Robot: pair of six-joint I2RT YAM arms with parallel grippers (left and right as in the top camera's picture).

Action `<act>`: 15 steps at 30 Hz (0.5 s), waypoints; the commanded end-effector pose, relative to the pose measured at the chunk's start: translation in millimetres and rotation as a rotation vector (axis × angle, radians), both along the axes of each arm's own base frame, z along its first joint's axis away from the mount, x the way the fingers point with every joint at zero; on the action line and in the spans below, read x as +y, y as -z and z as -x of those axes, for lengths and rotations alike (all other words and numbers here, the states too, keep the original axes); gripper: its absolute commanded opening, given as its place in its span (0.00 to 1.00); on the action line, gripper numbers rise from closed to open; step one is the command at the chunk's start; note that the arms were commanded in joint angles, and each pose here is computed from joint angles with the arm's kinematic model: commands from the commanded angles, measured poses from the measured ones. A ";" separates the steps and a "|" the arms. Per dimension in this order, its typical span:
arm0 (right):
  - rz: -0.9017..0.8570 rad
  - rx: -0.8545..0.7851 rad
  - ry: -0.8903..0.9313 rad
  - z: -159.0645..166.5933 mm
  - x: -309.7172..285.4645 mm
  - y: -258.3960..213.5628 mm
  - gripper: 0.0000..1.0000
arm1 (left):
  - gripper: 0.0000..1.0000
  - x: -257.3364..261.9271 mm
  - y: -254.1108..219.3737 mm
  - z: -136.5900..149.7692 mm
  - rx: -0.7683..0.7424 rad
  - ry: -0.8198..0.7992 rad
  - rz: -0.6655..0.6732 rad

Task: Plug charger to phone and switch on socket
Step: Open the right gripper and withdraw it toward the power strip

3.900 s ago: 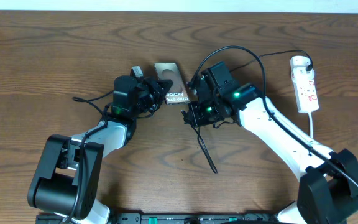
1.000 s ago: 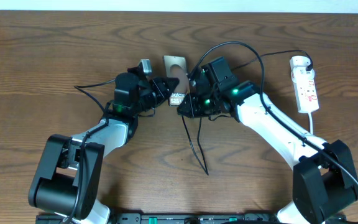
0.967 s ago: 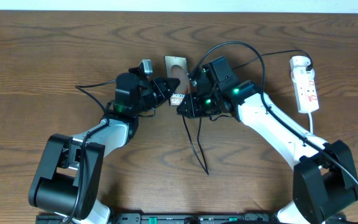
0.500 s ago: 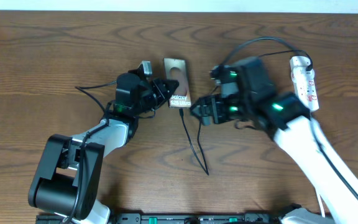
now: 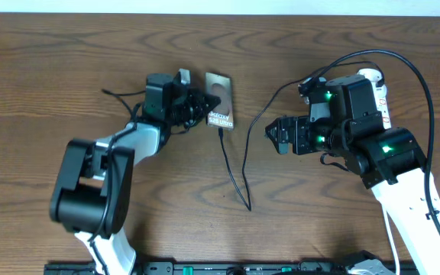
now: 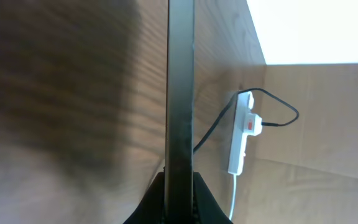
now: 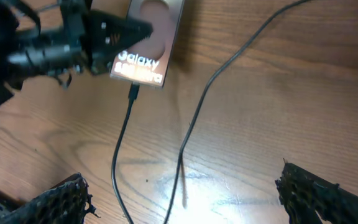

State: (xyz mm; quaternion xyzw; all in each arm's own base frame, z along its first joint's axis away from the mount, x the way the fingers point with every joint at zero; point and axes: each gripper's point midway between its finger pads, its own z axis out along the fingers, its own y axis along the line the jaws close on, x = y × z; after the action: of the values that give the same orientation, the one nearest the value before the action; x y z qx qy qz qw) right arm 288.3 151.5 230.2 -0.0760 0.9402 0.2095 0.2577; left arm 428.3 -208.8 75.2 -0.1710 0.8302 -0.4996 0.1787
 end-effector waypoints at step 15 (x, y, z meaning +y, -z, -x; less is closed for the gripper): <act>0.022 -0.007 0.001 -0.1 -4.6 -1.5 0.96 | 0.08 18.5 53.1 5.9 0.080 -0.013 -0.187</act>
State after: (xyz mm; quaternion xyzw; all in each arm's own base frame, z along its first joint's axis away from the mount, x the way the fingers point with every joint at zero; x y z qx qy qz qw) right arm 286.1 149.2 227.6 -0.0740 0.9432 0.2037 0.2518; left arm 420.8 -201.3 32.7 -0.1752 0.8633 -0.4487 0.1504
